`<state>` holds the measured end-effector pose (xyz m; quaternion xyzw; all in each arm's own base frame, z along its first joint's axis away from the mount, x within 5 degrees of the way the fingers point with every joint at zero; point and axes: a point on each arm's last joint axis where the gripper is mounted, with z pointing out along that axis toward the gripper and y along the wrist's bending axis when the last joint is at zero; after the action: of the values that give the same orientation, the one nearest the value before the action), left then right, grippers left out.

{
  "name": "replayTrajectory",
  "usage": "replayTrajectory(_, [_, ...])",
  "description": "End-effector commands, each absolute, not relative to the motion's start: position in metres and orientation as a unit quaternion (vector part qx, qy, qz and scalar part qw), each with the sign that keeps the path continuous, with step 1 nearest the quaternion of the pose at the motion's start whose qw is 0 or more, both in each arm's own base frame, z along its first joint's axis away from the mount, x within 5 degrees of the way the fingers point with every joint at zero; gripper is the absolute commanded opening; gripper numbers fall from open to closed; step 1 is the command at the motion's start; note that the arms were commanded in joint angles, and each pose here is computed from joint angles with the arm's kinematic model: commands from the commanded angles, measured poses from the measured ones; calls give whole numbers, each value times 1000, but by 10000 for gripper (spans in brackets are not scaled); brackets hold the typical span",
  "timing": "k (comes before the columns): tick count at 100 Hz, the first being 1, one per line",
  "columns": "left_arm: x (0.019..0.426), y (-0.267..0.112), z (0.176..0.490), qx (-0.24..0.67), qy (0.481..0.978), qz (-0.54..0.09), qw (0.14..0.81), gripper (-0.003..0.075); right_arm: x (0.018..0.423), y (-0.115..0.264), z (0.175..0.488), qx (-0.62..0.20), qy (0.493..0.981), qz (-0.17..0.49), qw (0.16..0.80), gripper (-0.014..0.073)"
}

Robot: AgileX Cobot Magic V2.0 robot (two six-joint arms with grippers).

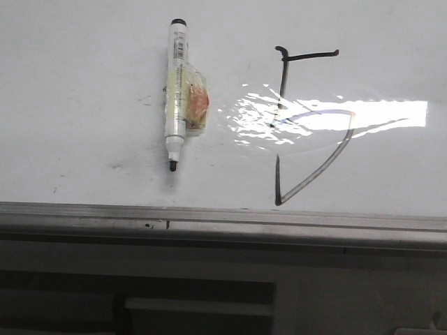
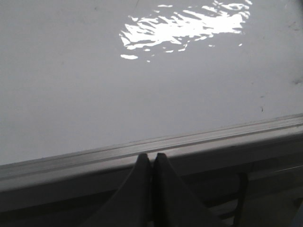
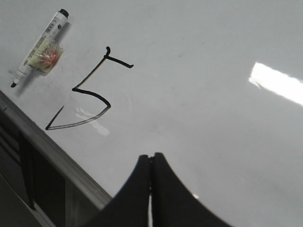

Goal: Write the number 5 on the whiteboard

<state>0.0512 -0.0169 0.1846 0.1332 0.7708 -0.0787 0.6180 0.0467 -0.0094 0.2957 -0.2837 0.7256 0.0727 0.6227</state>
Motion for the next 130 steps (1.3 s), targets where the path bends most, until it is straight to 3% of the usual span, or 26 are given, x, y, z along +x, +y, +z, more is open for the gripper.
replayTrajectory(1, [52, -16, 183, 126, 753, -73, 642, -20, 47, -8, 307, -286, 701, 71, 650, -51])
replayTrajectory(100, [52, -15, 183, 124, 752, -73, 643, -20, 47, -8, 307, -286, 701, 71, 650, -52])
replayTrajectory(120, [52, -15, 183, 124, 752, -73, 643, -20, 50, -13, 294, -275, 735, 27, 619, -51])
replayTrajectory(130, [52, -15, 183, 124, 752, -73, 643, -20, 53, -6, 290, -265, 704, 11, 659, -52])
